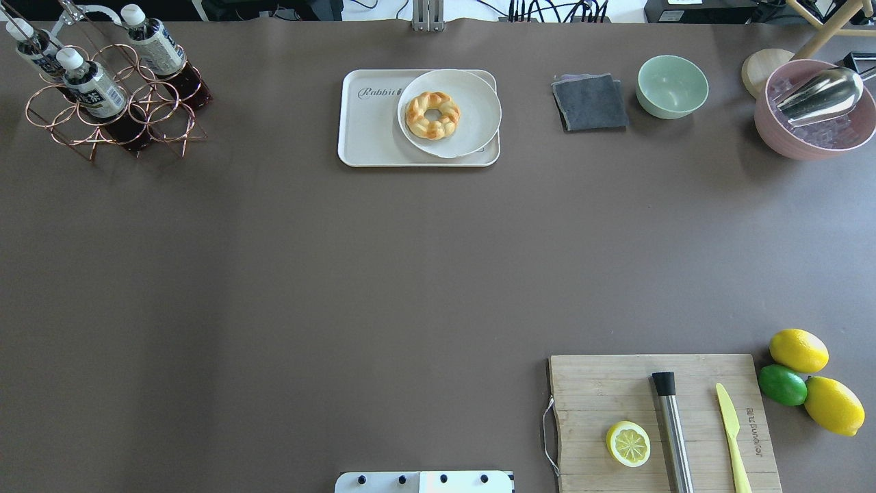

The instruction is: Place tea on tray

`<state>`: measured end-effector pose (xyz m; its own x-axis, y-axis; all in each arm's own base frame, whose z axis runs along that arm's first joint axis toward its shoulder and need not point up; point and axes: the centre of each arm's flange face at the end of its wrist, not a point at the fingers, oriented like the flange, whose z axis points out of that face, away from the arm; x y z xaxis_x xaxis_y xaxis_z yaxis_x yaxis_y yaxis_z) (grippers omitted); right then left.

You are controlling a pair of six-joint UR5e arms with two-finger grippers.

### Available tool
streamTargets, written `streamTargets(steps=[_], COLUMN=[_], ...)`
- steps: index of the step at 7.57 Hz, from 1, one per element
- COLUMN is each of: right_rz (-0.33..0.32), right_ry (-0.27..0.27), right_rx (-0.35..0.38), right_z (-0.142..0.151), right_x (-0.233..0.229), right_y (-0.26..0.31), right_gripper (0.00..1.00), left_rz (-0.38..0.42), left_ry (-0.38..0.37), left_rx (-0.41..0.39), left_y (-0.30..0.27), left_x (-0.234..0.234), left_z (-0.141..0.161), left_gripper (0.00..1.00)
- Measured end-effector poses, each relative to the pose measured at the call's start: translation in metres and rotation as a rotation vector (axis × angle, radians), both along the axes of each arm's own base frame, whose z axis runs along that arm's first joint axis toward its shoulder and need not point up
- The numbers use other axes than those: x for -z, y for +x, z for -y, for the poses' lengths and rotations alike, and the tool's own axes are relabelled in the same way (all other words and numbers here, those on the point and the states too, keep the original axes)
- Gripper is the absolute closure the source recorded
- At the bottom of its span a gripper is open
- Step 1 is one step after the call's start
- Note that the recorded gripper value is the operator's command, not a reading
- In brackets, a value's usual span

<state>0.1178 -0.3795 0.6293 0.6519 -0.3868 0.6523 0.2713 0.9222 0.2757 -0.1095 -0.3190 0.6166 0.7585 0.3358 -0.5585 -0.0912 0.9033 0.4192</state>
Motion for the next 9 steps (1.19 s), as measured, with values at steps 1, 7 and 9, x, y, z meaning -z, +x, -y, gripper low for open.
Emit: streamTargets(steps=[1, 7, 9], right_rz=[0.000, -0.001, -0.006], right_ry=[0.000, -0.004, -0.001], right_rx=[0.000, 0.002, 0.005], right_z=[0.000, 0.001, 0.003], right_x=[0.000, -0.003, -0.005], right_y=[0.000, 0.000, 0.001], right_gripper=[0.00, 0.00, 0.00], left_rz=[0.001, 0.001, 0.001], left_ry=[0.000, -0.019, -0.026], left_rx=[0.001, 0.002, 0.009], left_y=[0.000, 0.000, -0.002], left_x=[0.000, -0.007, -0.010], left_z=[0.000, -0.010, -0.013], left_gripper=[0.03, 0.03, 0.03])
